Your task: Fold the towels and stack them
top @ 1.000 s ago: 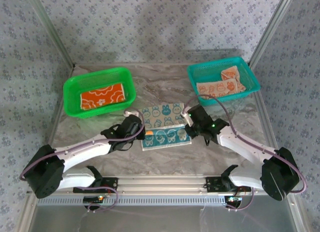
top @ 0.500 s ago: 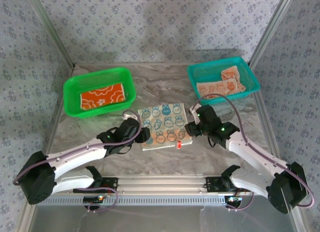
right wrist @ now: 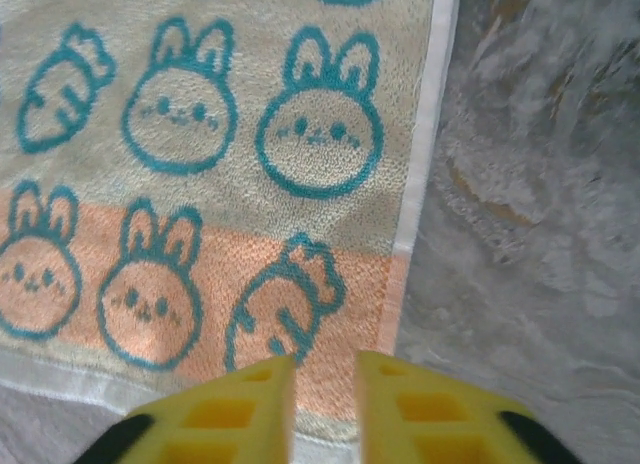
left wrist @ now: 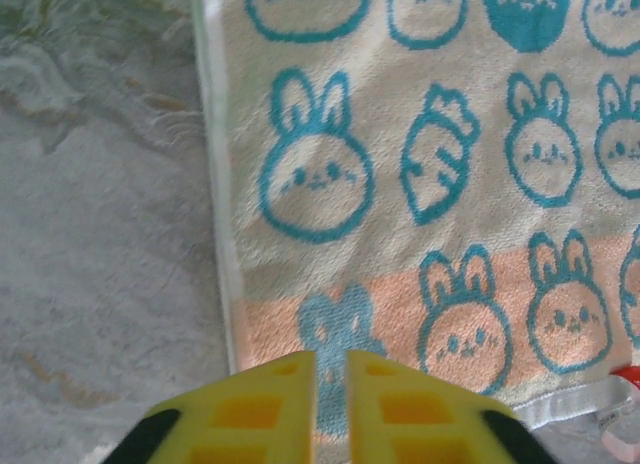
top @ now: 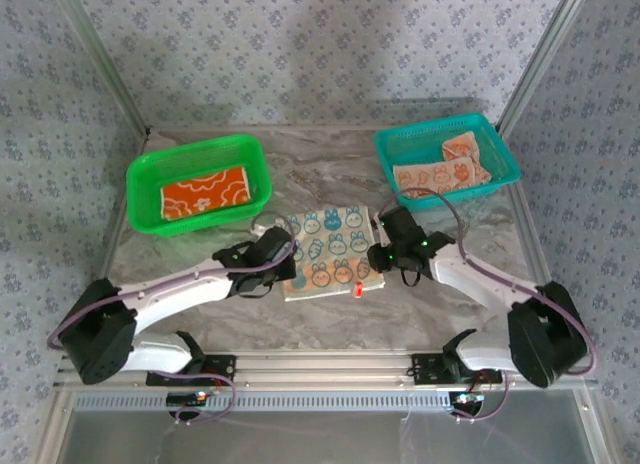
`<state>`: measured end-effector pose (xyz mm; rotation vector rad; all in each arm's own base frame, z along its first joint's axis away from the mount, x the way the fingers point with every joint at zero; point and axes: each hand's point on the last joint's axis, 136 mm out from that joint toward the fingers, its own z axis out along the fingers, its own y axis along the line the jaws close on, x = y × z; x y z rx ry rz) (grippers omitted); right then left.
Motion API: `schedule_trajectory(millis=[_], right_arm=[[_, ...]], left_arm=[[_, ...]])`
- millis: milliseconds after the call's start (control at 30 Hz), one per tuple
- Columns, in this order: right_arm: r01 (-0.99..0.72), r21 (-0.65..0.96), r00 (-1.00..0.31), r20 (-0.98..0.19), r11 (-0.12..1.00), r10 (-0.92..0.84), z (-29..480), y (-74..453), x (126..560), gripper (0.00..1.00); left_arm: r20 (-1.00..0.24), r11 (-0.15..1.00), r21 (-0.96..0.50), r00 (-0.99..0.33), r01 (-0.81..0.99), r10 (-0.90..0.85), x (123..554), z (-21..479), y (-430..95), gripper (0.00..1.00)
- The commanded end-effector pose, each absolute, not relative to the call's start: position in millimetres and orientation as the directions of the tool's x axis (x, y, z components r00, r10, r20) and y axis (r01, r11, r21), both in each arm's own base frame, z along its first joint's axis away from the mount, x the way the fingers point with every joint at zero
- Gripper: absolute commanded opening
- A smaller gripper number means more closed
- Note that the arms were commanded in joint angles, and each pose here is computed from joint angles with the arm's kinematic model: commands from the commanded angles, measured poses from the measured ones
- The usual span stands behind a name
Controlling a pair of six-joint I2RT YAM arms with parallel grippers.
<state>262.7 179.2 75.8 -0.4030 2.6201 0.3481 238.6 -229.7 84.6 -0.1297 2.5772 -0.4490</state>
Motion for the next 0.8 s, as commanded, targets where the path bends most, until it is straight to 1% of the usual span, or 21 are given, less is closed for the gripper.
schedule_trajectory(millis=[0, 67, 100, 267, 333, 533, 633, 767], right_arm=[[-0.349, 0.189, -0.839, -0.499, 0.918, -0.217, 75, 202, 277, 0.1], [-0.325, 0.158, -0.846, -0.489, 0.932, -0.212, 64, 205, 281, 0.02], [-0.315, 0.15, -0.851, -0.482, 0.937, -0.209, 58, 207, 282, 0.0], [-0.297, 0.097, -0.867, -0.445, 0.95, -0.226, 31, 213, 273, 0.0], [-0.274, 0.071, -0.868, -0.447, 0.959, -0.215, 28, 211, 267, 0.0], [-0.234, 0.08, -0.892, -0.414, 0.969, -0.182, 18, 206, 235, 0.0], [-0.236, 0.075, -0.896, -0.403, 0.969, -0.187, 16, 208, 215, 0.0], [-0.233, 0.079, -0.901, -0.393, 0.969, -0.184, 16, 214, 189, 0.0]], left_arm=[[-0.483, 0.945, -0.326, -0.857, -0.015, -0.18, 255, 84, -241, 0.1], [-0.455, 0.953, -0.302, -0.873, -0.031, -0.173, 259, 71, -247, 0.06], [-0.434, 0.958, -0.283, -0.887, -0.033, -0.159, 259, 64, -250, 0.05], [-0.337, 0.985, -0.171, -0.937, -0.031, -0.088, 253, 33, -253, 0.01], [-0.31, 0.99, -0.138, -0.947, -0.038, -0.08, 247, 22, -246, 0.0], [-0.238, 0.999, -0.035, -0.971, -0.024, -0.031, 219, 2, -217, 0.0], [-0.211, 1.0, -0.015, -0.977, -0.017, -0.02, 203, -2, -204, 0.0], [-0.192, 0.999, -0.031, -0.981, -0.013, -0.019, 185, 5, -196, 0.0]])
